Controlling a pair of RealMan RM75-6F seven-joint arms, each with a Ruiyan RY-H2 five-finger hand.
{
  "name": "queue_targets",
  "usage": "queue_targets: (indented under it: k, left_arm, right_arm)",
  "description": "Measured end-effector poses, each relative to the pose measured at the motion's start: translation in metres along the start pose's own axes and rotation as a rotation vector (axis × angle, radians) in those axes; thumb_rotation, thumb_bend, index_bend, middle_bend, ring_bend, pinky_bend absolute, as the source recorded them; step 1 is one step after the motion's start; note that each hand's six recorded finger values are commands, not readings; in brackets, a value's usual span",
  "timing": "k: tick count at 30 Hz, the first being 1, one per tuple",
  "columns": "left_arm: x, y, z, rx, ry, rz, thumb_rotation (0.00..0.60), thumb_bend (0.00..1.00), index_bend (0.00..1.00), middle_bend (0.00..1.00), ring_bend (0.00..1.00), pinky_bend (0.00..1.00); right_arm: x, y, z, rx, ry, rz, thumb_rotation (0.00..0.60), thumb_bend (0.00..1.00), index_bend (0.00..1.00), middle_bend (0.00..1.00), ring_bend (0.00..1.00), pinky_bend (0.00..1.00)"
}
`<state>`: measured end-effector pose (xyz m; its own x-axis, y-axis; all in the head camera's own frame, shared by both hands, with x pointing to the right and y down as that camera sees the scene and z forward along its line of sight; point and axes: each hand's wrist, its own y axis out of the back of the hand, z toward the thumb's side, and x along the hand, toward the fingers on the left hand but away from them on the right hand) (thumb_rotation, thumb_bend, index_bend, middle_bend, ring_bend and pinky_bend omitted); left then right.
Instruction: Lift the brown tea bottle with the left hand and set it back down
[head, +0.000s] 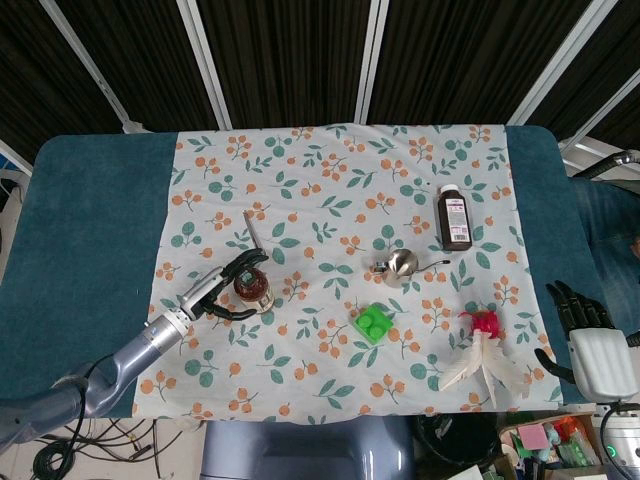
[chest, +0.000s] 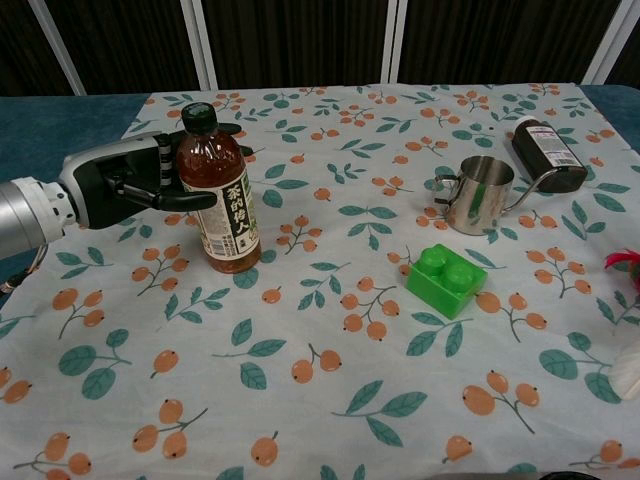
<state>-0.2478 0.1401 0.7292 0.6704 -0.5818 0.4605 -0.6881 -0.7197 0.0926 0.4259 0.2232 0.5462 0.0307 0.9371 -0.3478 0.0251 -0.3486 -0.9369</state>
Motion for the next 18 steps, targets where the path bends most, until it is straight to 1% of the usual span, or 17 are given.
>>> queue_targets:
  k: [12, 18]
  left_arm:
    - [-0.0010, -0.0031, -0.0007, 0.017, 0.007, -0.008, 0.600, 0.24, 0.03, 0.08, 0.00, 0.00]
    - [-0.0013, -0.0008, 0.0010, 0.022, 0.007, -0.002, 0.600, 0.24, 0.03, 0.08, 0.00, 0.00]
  right_arm:
    - [0.0010, 0.0013, 0.0016, -0.008, 0.007, -0.007, 0.600, 0.10, 0.09, 0.06, 0.14, 0.16]
    - [0.0011, 0.0017, 0.0009, -0.009, 0.002, -0.008, 0.600, 0.10, 0.09, 0.06, 0.14, 0.16]
